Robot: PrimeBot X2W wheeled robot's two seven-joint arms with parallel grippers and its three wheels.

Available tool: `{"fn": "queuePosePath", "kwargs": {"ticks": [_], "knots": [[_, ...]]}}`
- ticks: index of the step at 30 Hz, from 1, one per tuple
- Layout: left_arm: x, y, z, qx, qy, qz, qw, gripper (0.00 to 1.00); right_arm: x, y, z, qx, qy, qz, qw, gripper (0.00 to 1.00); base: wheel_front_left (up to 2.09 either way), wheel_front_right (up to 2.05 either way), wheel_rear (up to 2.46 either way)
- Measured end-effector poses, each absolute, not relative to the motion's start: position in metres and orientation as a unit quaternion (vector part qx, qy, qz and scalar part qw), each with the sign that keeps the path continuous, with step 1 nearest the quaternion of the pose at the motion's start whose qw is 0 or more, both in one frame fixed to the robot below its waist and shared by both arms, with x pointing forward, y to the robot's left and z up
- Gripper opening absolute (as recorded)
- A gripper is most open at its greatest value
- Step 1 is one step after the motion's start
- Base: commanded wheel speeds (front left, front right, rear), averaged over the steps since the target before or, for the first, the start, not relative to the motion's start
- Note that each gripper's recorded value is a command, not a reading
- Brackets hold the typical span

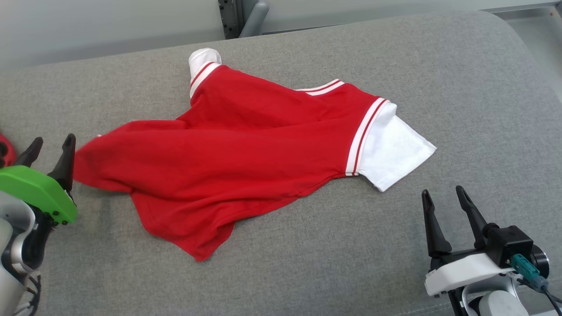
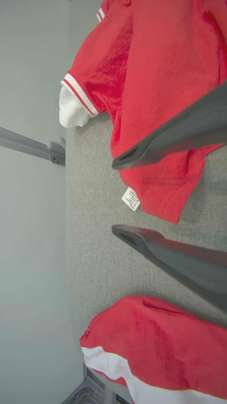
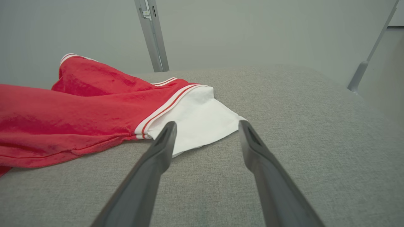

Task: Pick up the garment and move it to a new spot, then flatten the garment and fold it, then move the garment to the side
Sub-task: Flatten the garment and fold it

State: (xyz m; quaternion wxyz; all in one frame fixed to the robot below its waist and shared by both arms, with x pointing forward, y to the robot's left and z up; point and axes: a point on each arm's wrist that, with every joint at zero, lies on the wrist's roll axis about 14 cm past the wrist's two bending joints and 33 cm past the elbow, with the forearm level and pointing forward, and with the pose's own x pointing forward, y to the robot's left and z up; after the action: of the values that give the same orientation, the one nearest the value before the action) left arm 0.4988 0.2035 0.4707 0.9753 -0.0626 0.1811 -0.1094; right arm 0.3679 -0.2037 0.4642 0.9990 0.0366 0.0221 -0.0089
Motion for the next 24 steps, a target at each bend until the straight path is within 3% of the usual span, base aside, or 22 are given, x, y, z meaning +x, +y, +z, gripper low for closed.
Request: {"fn": "queuePosePath", "kwargs": {"ticks": [10, 19, 24], "knots": [[0.439, 0.161, 0.468, -0.182, 0.133, -0.074, 0.971, 1.00, 0.359, -0.203, 0.463, 0.036, 0.025, -0.009, 0.999, 1.00, 0.00, 0.00, 0.00], [0.361, 0.093, 0.439, -0.337, 0.210, -0.085, 0.914, 1.00, 0.361, -0.191, 0.466, 0.033, 0.021, 0.012, 0.999, 1.00, 0.00, 0.00, 0.00], [0.340, 0.078, 0.402, -0.331, 0.285, -0.086, 0.895, 1.00, 0.362, -0.187, 0.465, 0.030, 0.022, 0.018, 0.999, 1.00, 0.00, 0.00, 0.00]]}}
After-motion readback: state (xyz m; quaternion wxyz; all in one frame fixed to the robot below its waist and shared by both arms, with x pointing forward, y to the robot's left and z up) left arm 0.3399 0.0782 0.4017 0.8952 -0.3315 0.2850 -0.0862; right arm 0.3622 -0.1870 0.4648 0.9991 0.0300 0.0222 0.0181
